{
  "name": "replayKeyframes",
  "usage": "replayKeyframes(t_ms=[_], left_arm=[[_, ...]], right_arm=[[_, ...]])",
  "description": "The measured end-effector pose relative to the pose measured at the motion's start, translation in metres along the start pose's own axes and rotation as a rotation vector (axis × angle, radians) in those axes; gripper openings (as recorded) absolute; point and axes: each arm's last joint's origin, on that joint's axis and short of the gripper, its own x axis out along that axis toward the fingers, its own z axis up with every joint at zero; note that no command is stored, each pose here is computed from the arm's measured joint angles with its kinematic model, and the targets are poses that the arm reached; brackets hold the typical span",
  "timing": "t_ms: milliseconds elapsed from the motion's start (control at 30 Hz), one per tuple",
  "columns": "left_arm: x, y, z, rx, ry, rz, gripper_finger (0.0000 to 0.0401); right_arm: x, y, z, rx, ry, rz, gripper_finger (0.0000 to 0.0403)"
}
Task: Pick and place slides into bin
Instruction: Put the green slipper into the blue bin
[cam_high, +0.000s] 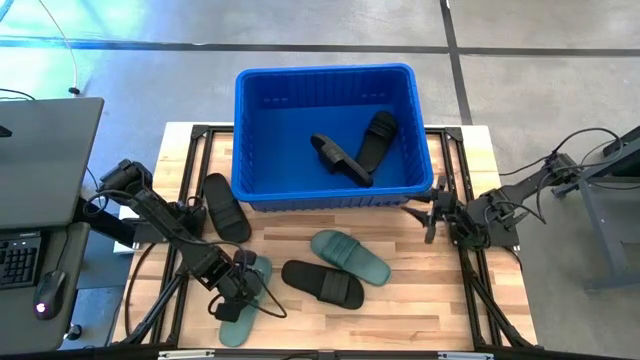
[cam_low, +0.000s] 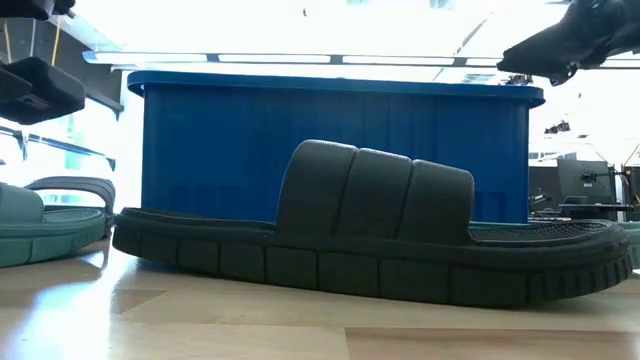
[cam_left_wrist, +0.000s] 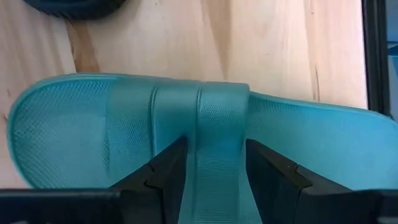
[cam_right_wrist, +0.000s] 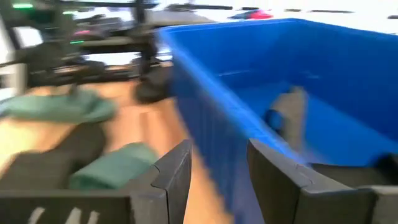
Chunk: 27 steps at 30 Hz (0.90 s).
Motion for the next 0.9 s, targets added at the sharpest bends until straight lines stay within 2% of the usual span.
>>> replayKeyframes(t_ms=[67, 200, 367, 533, 700, 900], left_arm=[[0.000, 0.000, 0.000, -0.007, 0.008, -0.010, 0.0150], [-0.001, -0.001, -0.001, -0.053, 0.030, -0.030, 0.0150], [-0.010, -0.007, 0.007, -0.083, 0.018, -0.048, 0.0150], [-0.020, -0.010, 0.014, -0.096, -0.017, -0.011, 0.0150], [-0.017, -0.010, 0.015, -0.185, -0.006, -0.008, 0.0150], [-0.003, -0.013, 0.015, -0.205, 0.069, -0.042, 0.0150]], right_arm=[[0.000, 0.000, 0.000, 0.005, 0.000, -0.014, 0.0146], [0.000, 0.002, -0.001, 0.001, 0.013, 0.069, 0.0146], [0.000, 0.002, -0.001, 0.001, 0.011, 0.059, 0.0145], [0.000, 0.002, -0.001, 0.001, 0.011, 0.059, 0.0146], [0.000, 0.002, -0.001, 0.001, 0.011, 0.059, 0.0145], [0.000, 0.002, -0.001, 0.001, 0.013, 0.071, 0.0145]])
